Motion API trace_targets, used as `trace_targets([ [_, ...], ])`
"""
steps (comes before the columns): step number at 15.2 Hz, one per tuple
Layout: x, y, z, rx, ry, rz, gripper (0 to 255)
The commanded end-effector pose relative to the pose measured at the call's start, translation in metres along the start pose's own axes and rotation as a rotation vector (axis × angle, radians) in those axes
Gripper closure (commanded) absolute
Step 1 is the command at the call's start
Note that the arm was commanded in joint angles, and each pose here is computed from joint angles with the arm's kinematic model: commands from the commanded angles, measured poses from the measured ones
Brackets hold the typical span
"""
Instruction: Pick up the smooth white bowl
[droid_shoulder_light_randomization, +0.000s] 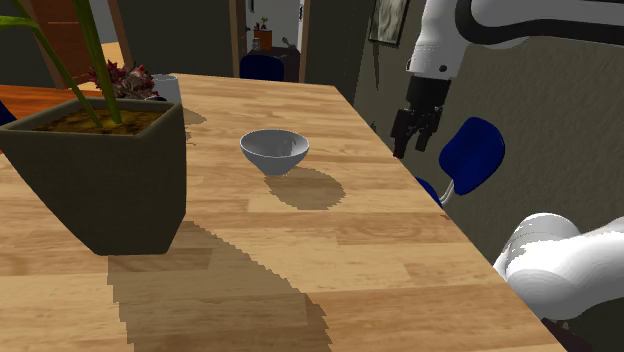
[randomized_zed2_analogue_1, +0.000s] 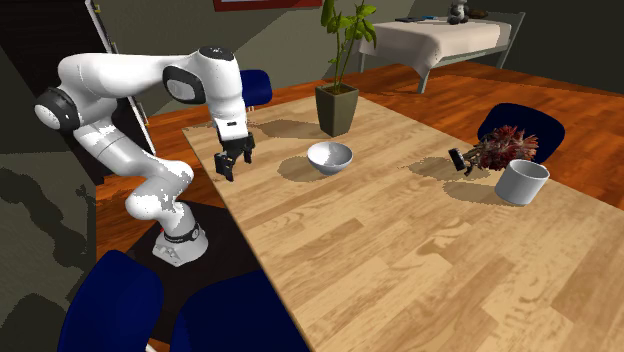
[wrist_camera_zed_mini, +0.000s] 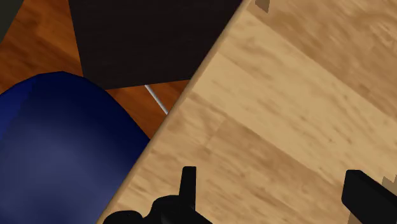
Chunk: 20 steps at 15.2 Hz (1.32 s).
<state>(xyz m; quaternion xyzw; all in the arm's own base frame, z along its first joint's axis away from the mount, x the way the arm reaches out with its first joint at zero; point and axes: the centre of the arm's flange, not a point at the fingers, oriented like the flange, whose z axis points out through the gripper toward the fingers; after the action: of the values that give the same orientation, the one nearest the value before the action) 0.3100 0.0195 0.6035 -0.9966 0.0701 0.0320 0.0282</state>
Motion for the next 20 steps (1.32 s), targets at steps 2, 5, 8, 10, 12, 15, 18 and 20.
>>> trace_targets([
  [2, 0.011, -0.007, -0.002, 0.002, 0.002, -0.005, 0],
  [5, 0.043, -0.027, -0.008, 0.007, 0.007, -0.020, 0],
  [8, 0.075, -0.047, -0.015, 0.012, 0.013, -0.035, 0],
  [10, 0.096, -0.061, -0.020, 0.016, 0.017, -0.045, 0],
  [12, 0.117, -0.075, -0.024, 0.019, 0.020, -0.055, 0],
  [15, 0.148, -0.096, -0.032, 0.025, 0.026, -0.070, 0],
  [18, 0.179, -0.118, -0.039, 0.030, 0.031, -0.084, 0],
  [20, 0.199, -0.133, -0.044, 0.033, 0.035, -0.094, 0],
])
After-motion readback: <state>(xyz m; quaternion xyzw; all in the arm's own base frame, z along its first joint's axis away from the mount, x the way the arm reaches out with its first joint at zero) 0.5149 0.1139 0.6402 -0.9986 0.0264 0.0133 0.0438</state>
